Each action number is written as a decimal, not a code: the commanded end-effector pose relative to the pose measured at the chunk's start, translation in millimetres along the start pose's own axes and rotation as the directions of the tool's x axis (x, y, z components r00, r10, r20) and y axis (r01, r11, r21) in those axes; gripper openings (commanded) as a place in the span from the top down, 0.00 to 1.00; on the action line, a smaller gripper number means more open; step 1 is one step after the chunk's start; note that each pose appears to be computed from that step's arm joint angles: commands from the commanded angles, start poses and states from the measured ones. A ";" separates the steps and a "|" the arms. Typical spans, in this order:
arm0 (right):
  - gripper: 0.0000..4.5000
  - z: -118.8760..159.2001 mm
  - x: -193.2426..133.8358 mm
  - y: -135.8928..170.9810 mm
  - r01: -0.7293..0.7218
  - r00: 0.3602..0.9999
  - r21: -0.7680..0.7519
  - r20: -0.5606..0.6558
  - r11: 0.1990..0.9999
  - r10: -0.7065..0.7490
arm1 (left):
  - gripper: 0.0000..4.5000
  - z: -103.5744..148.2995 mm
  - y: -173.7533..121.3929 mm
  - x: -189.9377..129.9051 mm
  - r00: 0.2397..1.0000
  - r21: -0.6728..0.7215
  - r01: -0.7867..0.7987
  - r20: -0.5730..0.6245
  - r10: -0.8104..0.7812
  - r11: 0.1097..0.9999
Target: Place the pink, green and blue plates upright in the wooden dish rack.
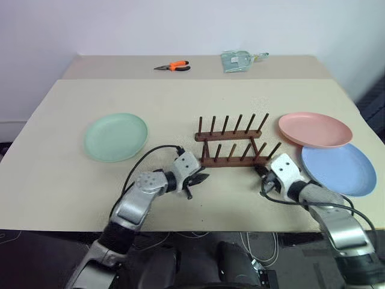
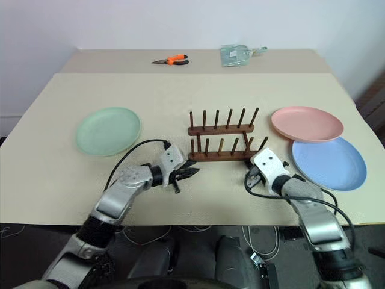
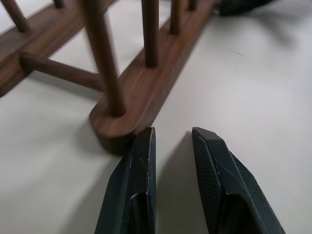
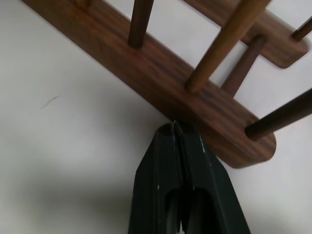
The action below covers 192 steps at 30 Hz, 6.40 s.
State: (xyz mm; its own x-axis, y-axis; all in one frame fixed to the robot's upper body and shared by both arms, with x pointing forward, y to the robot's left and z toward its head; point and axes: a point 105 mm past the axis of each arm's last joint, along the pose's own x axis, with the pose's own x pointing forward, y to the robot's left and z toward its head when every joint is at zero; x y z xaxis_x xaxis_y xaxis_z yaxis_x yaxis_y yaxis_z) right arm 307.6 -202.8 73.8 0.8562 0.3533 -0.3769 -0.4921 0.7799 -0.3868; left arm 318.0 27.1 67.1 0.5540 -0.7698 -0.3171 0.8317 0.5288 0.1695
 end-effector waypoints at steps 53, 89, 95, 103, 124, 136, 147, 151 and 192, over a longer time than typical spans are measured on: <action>0.98 157.8 -85.6 -64.5 -0.256 0.832 0.482 0.552 0.838 -0.064 | 0.75 50.8 -11.2 -40.4 0.957 -0.033 0.170 0.243 -0.157 0.985; 0.01 201.7 -59.1 54.4 -0.367 0.712 -0.395 0.464 0.842 0.528 | 0.00 -54.7 196.1 -231.3 0.094 -0.405 -0.906 -0.468 0.879 -0.119; 0.00 193.2 -51.4 65.4 -0.390 0.704 -0.393 0.456 0.833 0.545 | 0.52 -56.2 178.9 -200.1 0.315 -0.612 -0.791 -0.446 0.838 -0.028; 0.00 189.3 -46.9 61.4 -0.352 0.728 -0.395 0.454 0.849 0.513 | 0.99 -30.3 178.1 -178.3 0.407 -0.682 -0.725 -0.310 0.859 0.097; 0.66 208.5 8.3 26.2 0.186 0.860 -0.745 0.439 0.640 0.260 | 1.00 184.3 102.5 -117.4 0.668 -0.495 -0.269 0.522 0.530 0.826; 1.00 238.7 -37.3 7.0 0.015 0.686 -0.254 0.706 0.967 0.175 | 0.32 147.5 155.1 -168.3 0.493 -0.419 -0.594 0.485 0.722 0.687; 1.00 221.1 -58.5 -12.5 -0.436 0.680 0.413 0.733 0.800 -0.007 | 0.32 53.5 -1.4 -93.4 0.966 -0.095 0.125 0.237 -0.099 0.988; 1.00 215.7 -55.2 -16.4 -0.446 0.706 0.495 0.707 0.746 -0.047 | 0.32 57.1 -5.3 -88.8 0.961 -0.095 0.139 0.253 -0.111 0.986; 0.19 -42.9 -79.6 -69.2 0.215 0.953 0.035 -0.228 0.976 -0.201 | 0.31 68.7 -15.2 -70.6 0.938 -0.024 0.230 0.273 -0.215 0.973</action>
State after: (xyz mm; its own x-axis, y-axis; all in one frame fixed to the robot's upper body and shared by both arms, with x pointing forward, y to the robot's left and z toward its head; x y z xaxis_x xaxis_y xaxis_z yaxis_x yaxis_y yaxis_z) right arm 262.1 -301.1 91.5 0.8629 0.1022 -0.4950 -0.3225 0.8654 -0.3835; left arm 269.9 49.4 140.3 0.3546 -0.9285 -0.1097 0.9349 0.3540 0.0261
